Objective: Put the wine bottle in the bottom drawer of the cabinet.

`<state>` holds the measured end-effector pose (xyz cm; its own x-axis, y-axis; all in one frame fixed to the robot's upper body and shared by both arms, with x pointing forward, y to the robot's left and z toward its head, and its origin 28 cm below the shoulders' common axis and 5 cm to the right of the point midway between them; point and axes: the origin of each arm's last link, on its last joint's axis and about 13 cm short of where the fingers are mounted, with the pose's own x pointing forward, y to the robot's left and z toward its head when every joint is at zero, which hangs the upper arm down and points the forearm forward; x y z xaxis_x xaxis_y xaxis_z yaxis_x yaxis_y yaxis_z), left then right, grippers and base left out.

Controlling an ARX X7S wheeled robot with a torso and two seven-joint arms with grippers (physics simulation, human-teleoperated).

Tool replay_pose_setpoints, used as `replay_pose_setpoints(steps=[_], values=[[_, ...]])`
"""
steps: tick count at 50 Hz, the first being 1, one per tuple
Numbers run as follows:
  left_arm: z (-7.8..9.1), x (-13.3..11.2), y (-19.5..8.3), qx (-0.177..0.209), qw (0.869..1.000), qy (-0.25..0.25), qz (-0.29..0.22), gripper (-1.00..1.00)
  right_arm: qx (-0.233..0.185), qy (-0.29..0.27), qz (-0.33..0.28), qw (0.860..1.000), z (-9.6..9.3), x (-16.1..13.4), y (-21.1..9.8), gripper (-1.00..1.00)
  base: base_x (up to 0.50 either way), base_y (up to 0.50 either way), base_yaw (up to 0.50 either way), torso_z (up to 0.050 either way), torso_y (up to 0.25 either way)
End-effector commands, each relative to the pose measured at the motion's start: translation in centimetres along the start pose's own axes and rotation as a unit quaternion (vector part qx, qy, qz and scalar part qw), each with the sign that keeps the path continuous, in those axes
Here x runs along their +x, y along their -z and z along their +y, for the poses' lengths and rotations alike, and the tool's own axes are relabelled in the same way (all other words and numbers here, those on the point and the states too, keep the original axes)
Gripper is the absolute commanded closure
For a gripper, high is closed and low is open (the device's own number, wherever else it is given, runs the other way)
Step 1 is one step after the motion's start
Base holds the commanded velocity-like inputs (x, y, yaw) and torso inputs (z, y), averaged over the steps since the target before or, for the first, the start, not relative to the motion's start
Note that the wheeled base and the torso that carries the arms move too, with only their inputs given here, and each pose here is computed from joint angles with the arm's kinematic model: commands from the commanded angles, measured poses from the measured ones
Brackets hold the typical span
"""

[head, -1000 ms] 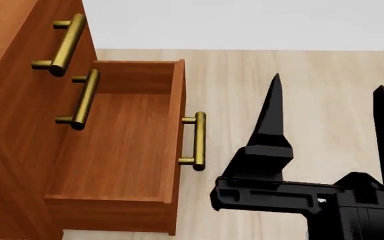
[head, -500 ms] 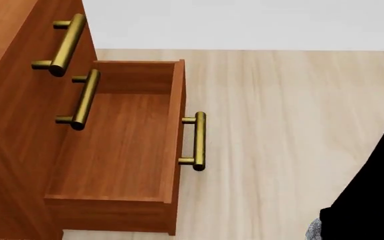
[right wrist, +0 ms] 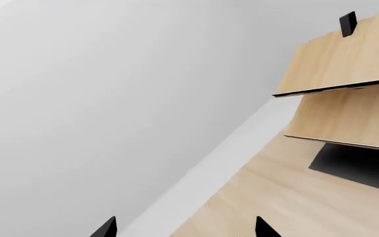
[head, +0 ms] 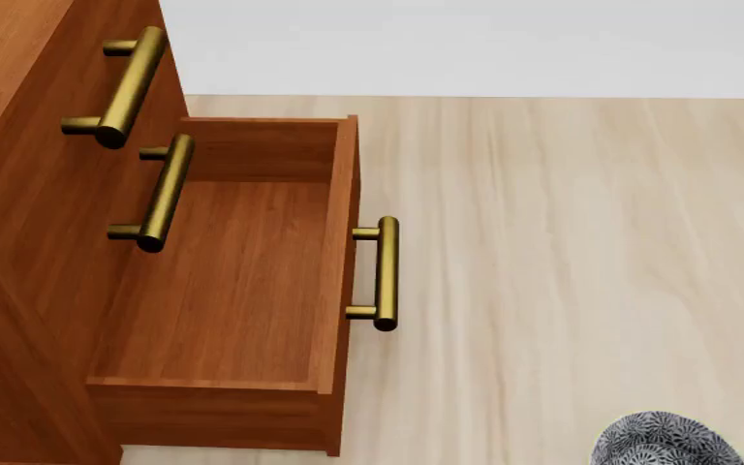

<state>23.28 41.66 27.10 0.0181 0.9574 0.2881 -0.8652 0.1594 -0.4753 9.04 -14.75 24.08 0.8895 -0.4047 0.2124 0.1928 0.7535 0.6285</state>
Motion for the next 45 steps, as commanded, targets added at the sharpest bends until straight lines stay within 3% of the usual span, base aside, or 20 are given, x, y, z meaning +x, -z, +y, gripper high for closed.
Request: replay_pose_setpoints(steps=[1,12,15,17,20,24,38,45], values=[[-0.3,0.1,-0.6,-0.001,1.0,0.0,0.0,-1.0,0.01,0.044,-0.007,0.999,-0.9,-0.5,-0.4,-1.0,0.0,0.0,0.0,0.0,0.0],[0.1,-0.1,0.3,-0.001,1.0,0.001,0.0,-1.0,0.001,0.076,-0.006,0.997,-1.5,-0.8,-0.6,-1.0,0.0,0.0,0.0,0.0,0.0],[-0.6,0.3,-1.3,-0.001,1.0,0.001,0.0,-1.0,-0.001,0.083,-0.009,0.996,-1.7,-0.9,-0.7,-1.0,0.0,0.0,0.0,0.0,0.0],[0.1,-0.1,0.2,0.0,1.0,0.001,0.0,-1.0,0.001,0.09,-0.012,0.996,-1.9,-1.0,-0.7,-1.0,0.0,0.0,0.0,0.0,0.0],[-0.3,0.2,-0.7,0.0,1.0,0.001,0.0,-1.0,-0.002,0.099,-0.013,0.995,-2.2,-1.1,-0.7,-1.0,0.0,0.0,0.0,0.0,0.0],[0.2,-0.2,0.3,0.001,1.0,0.002,-0.001,-1.0,-0.008,0.105,-0.01,0.994,-2.3,-1.2,-0.7,-1.0,0.0,0.0,0.0,0.0,0.0],[0.6,-0.6,-1.5,0.002,1.0,0.003,-0.003,-1.0,-0.028,0.139,-0.013,0.99,-3.0,-1.8,-1.1,-1.0,0.0,0.0,0.0,0.0,0.0],[0.6,-0.6,-1.6,0.003,1.0,0.003,-0.002,-1.0,-0.016,0.154,-0.019,0.988,-3.3,-2.1,-1.3,-1.0,0.0,0.0,0.0,0.0,0.0]])
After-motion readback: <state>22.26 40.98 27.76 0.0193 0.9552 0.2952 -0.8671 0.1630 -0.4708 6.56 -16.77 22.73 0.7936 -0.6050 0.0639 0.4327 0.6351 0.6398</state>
